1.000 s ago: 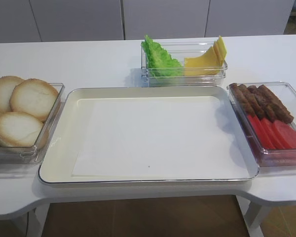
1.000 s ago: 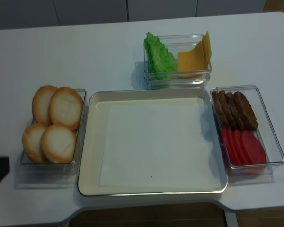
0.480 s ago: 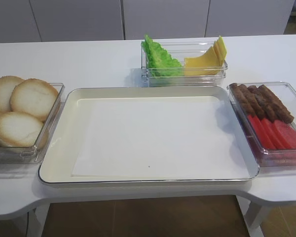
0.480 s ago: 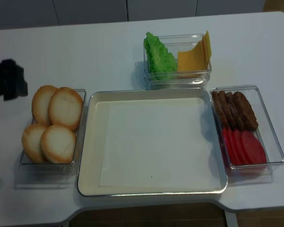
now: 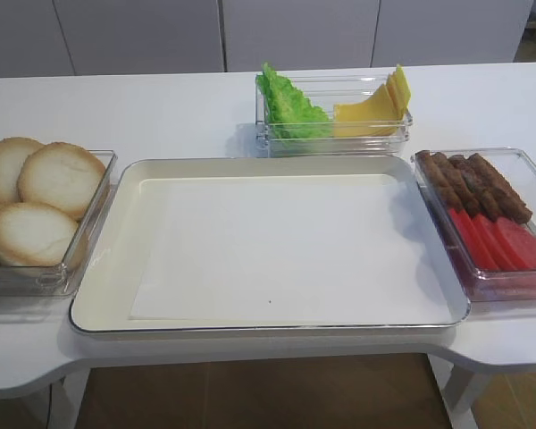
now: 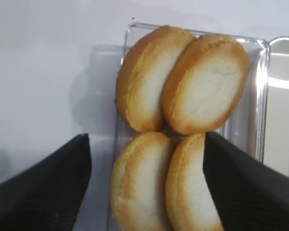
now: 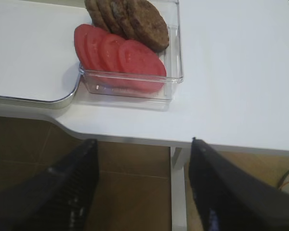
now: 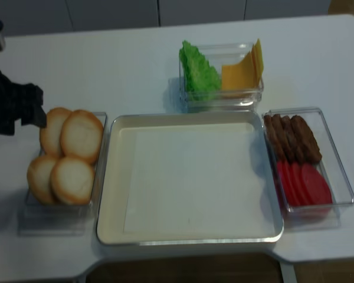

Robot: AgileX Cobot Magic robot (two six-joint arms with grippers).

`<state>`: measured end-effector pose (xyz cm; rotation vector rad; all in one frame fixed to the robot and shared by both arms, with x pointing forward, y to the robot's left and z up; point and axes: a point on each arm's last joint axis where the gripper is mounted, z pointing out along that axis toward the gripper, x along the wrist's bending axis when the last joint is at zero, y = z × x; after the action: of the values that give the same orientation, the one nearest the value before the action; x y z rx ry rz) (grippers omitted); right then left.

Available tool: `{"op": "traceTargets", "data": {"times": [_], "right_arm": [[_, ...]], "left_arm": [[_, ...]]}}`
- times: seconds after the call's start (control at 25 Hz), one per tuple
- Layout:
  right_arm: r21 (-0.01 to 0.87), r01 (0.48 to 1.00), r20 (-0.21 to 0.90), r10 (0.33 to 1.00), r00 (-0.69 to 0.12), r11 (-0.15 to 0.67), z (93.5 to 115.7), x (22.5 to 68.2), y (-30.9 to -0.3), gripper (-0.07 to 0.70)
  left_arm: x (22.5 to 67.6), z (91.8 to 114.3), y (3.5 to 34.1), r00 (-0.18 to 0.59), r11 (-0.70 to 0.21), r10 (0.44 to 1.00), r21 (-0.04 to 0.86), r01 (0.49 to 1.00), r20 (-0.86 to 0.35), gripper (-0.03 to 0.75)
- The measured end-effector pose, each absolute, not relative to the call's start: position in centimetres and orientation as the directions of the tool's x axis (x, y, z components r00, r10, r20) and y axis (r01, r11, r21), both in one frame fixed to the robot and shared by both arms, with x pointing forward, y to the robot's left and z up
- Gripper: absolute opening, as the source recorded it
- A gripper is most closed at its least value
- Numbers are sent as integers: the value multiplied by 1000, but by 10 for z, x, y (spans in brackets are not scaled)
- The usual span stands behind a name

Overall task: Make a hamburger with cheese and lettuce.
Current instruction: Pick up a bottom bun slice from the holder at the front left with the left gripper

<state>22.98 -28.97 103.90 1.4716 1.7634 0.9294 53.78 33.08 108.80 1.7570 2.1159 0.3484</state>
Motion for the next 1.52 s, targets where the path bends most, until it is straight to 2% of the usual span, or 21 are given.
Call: {"op": "traceTargets", "data": {"times": [0.16, 0.36, 0.52, 0.92, 1.16, 1.52], "right_arm": [[843, 524, -40, 987, -157, 118, 1039, 230, -290, 451], [843, 524, -40, 987, -157, 118, 1039, 230, -290, 451], [843, 524, -40, 987, -157, 118, 1039, 230, -290, 451], [843, 524, -40, 987, -157, 118, 1039, 230, -290, 451], [843, 524, -40, 987, -157, 118, 1039, 230, -290, 451], [843, 524, -40, 987, -157, 118, 1039, 230, -290, 451]], "left_arm": [[550, 1079, 333, -145, 179, 983, 435, 883, -109, 529], [566, 1054, 336, -142, 171, 985, 382, 908, -102, 529], [572, 1043, 337, -124, 150, 988, 369, 917, -94, 529], [590, 1028, 337, -60, 100, 992, 375, 921, -115, 529], [593, 1027, 342, -72, 115, 989, 377, 919, -127, 528], [593, 1026, 352, -104, 159, 981, 378, 912, -162, 428]]}}
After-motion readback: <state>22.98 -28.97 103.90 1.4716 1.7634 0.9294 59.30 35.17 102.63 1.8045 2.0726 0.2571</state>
